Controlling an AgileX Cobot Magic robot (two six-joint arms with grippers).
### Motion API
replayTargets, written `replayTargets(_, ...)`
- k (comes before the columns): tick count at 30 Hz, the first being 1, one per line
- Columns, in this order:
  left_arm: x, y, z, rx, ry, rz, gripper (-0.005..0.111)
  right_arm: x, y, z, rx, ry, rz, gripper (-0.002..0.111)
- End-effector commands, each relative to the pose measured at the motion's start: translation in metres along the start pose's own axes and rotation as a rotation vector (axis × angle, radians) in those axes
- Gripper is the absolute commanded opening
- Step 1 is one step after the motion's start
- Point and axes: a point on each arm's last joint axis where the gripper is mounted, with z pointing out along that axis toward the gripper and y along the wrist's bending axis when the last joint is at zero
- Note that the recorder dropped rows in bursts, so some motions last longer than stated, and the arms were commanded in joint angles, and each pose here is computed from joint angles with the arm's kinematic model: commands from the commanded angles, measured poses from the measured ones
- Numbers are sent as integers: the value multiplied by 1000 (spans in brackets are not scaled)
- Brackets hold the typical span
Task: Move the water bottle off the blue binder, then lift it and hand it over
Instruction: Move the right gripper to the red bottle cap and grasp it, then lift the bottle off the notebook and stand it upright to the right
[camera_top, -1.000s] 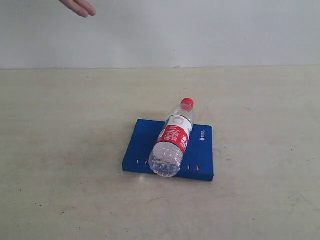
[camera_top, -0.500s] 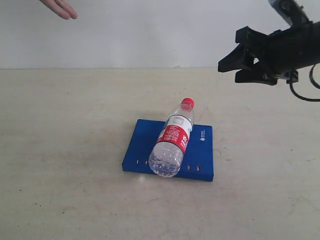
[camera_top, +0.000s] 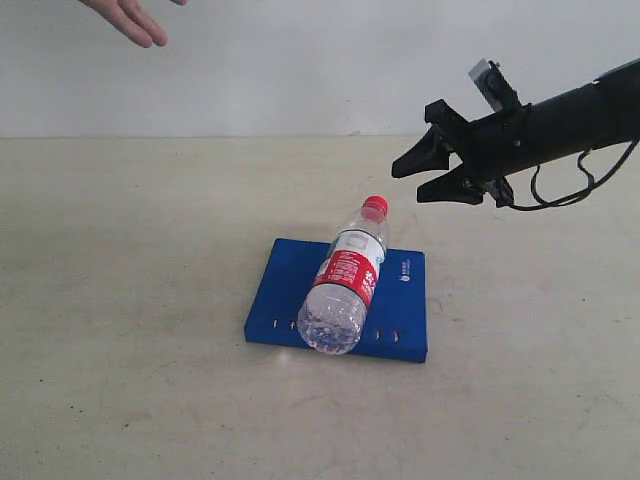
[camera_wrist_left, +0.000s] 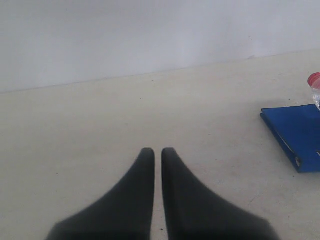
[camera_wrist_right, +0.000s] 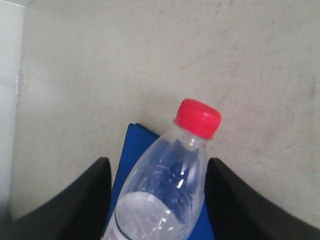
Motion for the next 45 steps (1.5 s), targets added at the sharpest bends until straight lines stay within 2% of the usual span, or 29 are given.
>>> replayTargets(1, 1, 0, 0, 4, -2, 0, 5, -12, -1, 19, -26, 9, -18, 50)
replayTargets(8, 1, 0, 0, 4, -2, 0, 5, -19, -1, 54, -35, 49, -45, 50)
replayTargets(15, 1, 0, 0, 4, -2, 0, 5, -20, -12, 56, 74, 86, -63, 50)
replayTargets(19, 1, 0, 0, 4, -2, 0, 5, -18, -11, 56, 75, 106, -27, 50)
replayTargets(21, 1, 0, 0, 4, -2, 0, 5, -19, -11, 57, 82, 95, -28, 54)
replayTargets(22, 1, 0, 0, 4, -2, 0, 5, -20, -12, 57, 93, 77, -8, 62)
replayTargets(23, 1, 0, 0, 4, -2, 0, 5, -21, -12, 57, 98, 69, -4, 65)
replayTargets(26, 1, 0, 0, 4, -2, 0, 5, -22, -14, 58, 104, 60, -3, 66)
replayTargets(32, 1, 0, 0, 4, -2, 0, 5, -10, -28, 83, 10, 87, 136, 66)
replayTargets(35, 1, 0, 0, 4, -2, 0, 5, -10, -30, 92, -67, 58, 157, 65)
replayTargets(37, 1, 0, 0, 4, -2, 0, 5, -9, -29, 96, -109, 46, 180, 59)
replayTargets(40, 1, 0, 0, 4, -2, 0, 5, -9, -29, 98, -116, 44, 167, 34)
replayTargets(42, 1, 0, 0, 4, -2, 0, 5, -9, -28, 97, -121, 47, 159, 31)
replayTargets(45, 1, 0, 0, 4, -2, 0, 5, -10, -25, 96, -137, 43, 166, 31)
